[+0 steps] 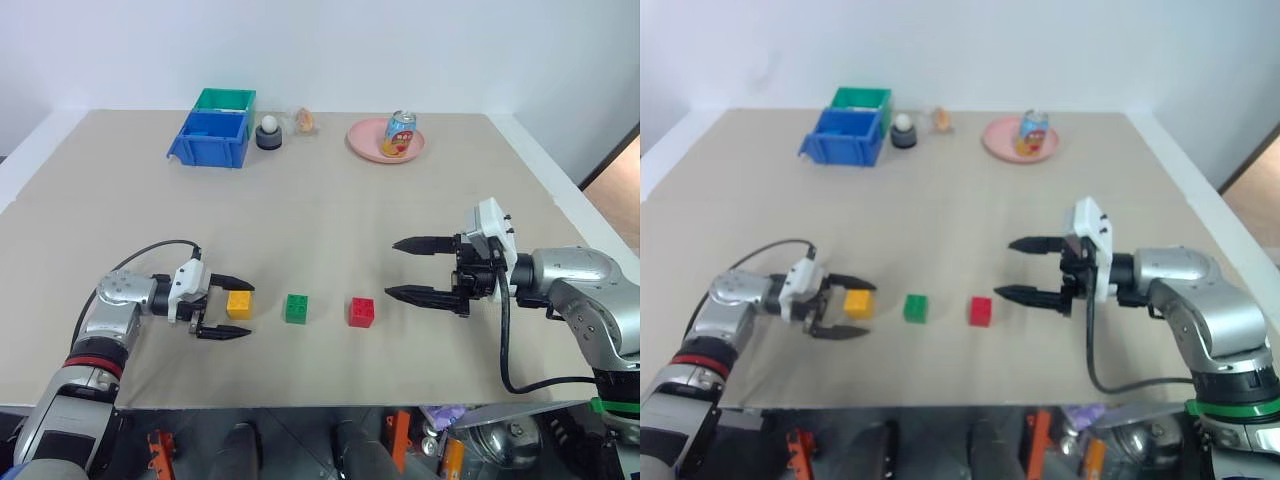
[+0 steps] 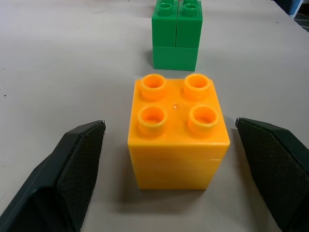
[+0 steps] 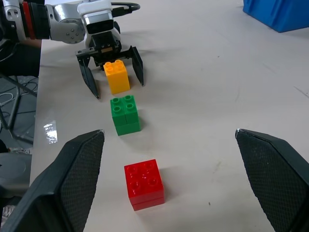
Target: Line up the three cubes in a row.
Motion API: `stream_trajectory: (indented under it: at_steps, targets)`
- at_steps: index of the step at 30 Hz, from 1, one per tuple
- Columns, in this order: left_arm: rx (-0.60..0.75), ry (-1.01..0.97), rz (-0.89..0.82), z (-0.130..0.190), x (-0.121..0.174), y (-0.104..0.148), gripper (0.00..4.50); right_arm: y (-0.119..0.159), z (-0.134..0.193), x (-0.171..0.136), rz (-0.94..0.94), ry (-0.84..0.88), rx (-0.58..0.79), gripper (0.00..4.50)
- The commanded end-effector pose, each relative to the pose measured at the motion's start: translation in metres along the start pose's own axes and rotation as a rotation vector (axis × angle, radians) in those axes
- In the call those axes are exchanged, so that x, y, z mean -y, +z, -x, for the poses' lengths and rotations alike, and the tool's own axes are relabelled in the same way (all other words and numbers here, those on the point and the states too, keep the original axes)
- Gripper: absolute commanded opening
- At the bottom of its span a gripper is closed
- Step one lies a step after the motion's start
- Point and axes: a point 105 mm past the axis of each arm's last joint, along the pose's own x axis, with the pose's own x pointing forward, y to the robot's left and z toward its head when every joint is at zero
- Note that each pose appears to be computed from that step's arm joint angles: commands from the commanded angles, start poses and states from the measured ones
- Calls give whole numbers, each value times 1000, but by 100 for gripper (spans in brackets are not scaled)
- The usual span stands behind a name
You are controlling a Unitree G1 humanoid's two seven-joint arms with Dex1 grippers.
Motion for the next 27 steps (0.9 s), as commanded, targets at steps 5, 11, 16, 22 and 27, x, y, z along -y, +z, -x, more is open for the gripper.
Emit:
stream_trajectory:
  at_steps: [5, 11, 16, 22, 27]
  targets:
    - [13, 17, 12, 7, 5, -5, 449, 12, 3, 3, 50, 0, 18, 450]
    - [63, 61, 9, 7, 1, -3, 449, 12, 3, 3, 52, 8, 14, 450]
    - [177, 100, -1, -2, -17, 23, 449, 13, 4, 3, 52, 10, 11, 450]
    - [270, 13, -60, -12, -14, 69, 449, 13, 6, 5, 54, 10, 4, 450]
    - [280, -27, -81, 3, -10, 105, 449, 13, 7, 7, 52, 16, 3, 450]
